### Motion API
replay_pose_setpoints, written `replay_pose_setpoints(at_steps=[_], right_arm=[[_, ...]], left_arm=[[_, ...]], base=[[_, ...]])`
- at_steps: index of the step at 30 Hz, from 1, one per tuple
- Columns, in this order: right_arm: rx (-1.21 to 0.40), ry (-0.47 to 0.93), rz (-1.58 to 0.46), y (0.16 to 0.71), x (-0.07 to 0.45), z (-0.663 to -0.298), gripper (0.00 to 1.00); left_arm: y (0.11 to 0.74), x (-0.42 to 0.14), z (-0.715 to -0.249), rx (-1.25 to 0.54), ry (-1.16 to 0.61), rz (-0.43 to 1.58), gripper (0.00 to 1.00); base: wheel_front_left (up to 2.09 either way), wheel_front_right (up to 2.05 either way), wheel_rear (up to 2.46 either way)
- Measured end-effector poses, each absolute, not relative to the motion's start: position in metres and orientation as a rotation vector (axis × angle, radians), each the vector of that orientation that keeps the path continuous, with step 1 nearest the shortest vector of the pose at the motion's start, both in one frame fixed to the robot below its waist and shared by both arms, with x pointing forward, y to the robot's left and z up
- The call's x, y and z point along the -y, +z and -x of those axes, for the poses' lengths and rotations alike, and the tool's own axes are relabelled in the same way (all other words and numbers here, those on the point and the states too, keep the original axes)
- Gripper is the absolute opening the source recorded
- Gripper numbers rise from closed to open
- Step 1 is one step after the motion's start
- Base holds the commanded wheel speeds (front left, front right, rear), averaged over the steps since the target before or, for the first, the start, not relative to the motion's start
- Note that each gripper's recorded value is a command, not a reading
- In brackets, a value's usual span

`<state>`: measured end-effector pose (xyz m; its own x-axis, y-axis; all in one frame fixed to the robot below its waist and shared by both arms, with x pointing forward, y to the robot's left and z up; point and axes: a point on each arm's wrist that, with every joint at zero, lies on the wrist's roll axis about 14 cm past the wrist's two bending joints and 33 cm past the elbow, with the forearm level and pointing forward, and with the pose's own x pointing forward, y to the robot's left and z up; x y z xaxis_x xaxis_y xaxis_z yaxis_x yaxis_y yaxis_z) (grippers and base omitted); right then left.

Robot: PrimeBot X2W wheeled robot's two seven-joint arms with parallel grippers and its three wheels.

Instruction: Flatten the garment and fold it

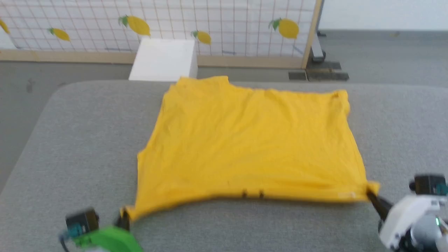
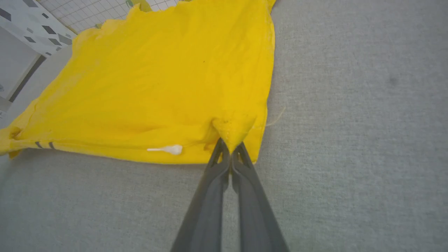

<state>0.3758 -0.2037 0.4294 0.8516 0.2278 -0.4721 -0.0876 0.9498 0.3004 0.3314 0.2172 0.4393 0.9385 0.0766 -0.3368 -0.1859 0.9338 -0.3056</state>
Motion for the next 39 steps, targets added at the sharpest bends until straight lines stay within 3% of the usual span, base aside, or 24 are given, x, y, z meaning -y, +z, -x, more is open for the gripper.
replay_pose_setpoints(at_steps=[10,15,21,28,39], right_arm=[[-0.78,0.086,-0.182,0.376,0.232,-0.29,0.0],[-0.825,0.065,-0.217,0.372,0.231,-0.271,0.0],[-0.751,0.076,-0.195,0.398,0.229,-0.289,0.0],[-0.703,0.114,-0.105,0.44,0.224,-0.342,0.0],[-0.875,0.13,0.002,0.431,0.222,-0.393,0.0]], left_arm=[[0.378,-0.204,-0.229,-0.679,0.175,0.469,0.0],[0.382,-0.201,-0.219,-0.697,0.166,0.472,0.0],[0.42,-0.192,-0.253,-0.557,0.085,0.433,0.0],[0.485,-0.175,-0.338,-0.392,-0.081,0.301,0.0],[0.492,-0.164,-0.444,-0.406,-0.171,0.151,0.0]], base=[[0.0,0.0,0.0],[0.0,0.0,0.0],[0.0,0.0,0.0],[0.0,0.0,0.0],[0.0,0.0,0.0]])
